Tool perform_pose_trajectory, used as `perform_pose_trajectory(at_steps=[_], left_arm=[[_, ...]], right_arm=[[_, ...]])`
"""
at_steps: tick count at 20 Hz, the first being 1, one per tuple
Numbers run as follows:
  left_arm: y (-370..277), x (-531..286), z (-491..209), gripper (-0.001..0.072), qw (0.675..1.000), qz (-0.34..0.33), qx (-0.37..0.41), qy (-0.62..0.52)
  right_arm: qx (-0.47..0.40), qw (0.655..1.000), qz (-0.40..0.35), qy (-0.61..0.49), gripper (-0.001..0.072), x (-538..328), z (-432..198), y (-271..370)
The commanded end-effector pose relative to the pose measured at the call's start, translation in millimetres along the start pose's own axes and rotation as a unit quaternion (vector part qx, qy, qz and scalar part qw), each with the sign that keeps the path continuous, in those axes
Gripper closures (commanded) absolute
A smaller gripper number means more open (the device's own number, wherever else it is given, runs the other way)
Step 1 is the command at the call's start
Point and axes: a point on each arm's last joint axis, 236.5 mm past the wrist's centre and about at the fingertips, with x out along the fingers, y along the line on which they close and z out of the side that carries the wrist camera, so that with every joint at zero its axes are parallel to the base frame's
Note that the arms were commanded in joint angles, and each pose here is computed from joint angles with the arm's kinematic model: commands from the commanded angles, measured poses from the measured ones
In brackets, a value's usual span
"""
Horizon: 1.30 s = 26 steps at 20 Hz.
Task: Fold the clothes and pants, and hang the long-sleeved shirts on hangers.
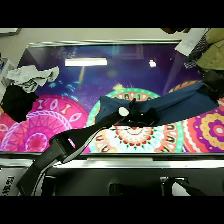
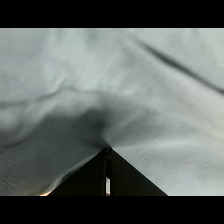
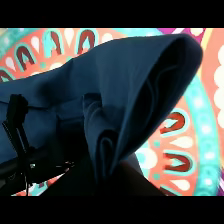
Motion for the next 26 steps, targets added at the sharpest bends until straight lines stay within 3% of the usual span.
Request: perform_pose_trajectory(at_steps=[1, 4, 6, 9, 12, 18, 26], left_arm=[[-11.6, -23.9, 7.1, 0.0697, 0.999, 0.007, 0.020, 0.024], [-17.6, -82.8, 30.7, 0.0697, 0.995, 0.062, 0.072, 0.038], [-4.2, -146.0, 59.2, 0.0697, 0.982, 0.155, 0.106, 0.022], [12.5, -276.6, 108.7, 0.0696, 0.932, 0.318, 0.164, -0.049], [9.0, -408.3, 131.6, 0.0695, 0.879, 0.426, 0.176, -0.123], [7.2, -522.9, 118.7, 0.0694, 0.865, 0.456, 0.155, -0.139], [6.2, -539.9, 128.0, 0.0694, 0.865, 0.450, 0.147, -0.165]], right_arm=[[0.003, 1.000, 0.008, -0.019, 0.0679, 2.5, 11.1, 3.5], [0.009, 0.997, 0.073, 0.000, 0.0680, 11.3, 7.4, 36.2], [-0.005, 0.995, 0.097, 0.003, 0.0680, 20.7, 4.3, 65.5], [-0.034, 0.992, 0.123, 0.023, 0.0680, 49.2, -14.8, 125.9], [-0.051, 0.988, 0.133, 0.054, 0.0680, 86.3, -46.1, 180.7], [-0.060, 0.978, 0.171, 0.101, 0.0680, 154.9, -116.0, 274.5], [-0.072, 0.974, 0.151, 0.156, 0.0679, 233.5, -182.8, 300.3]])
